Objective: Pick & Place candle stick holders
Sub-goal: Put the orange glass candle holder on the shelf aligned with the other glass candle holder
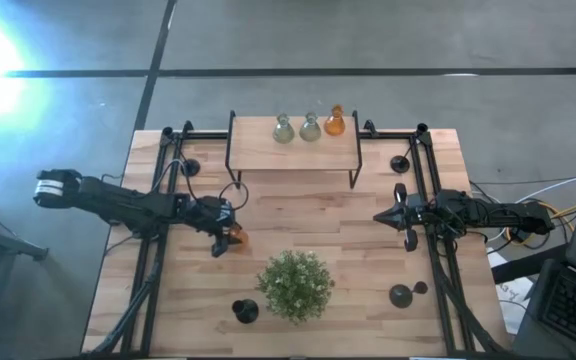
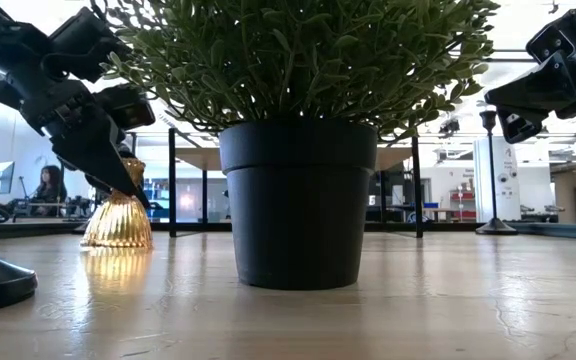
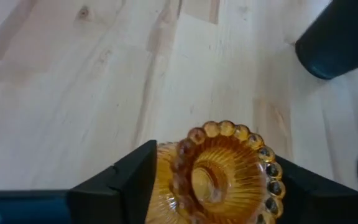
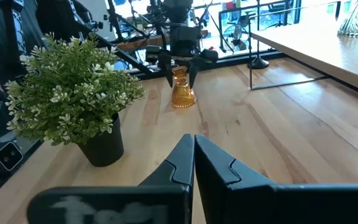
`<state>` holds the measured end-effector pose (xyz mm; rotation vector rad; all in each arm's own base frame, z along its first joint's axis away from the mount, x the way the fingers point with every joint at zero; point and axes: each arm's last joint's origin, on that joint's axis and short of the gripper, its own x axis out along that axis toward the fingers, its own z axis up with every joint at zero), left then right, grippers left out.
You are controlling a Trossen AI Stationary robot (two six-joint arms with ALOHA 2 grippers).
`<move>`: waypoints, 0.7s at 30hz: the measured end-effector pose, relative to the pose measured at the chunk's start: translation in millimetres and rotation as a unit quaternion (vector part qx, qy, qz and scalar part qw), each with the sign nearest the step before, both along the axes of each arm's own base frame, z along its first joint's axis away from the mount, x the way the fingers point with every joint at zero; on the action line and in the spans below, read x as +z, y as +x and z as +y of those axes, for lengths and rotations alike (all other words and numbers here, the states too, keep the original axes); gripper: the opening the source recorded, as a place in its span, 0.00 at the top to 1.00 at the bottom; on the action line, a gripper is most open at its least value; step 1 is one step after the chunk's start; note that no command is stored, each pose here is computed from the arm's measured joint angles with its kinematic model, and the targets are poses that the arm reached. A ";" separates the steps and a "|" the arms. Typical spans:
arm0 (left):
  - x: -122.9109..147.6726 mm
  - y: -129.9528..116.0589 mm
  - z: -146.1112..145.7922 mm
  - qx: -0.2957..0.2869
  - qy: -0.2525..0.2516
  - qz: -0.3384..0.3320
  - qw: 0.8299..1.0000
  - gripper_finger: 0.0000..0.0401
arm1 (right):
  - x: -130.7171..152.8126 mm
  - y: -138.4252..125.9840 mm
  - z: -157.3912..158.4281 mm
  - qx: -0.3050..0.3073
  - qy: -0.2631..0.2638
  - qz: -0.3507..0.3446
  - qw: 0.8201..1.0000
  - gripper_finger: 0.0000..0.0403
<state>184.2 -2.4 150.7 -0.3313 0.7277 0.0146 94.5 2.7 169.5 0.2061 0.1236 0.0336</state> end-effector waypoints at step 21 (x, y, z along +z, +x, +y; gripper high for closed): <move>7.8 6.4 4.4 0.077 0.023 -0.051 0.995 0.67 | 0.0 0.0 0.0 0.000 0.000 0.000 1.000 0.98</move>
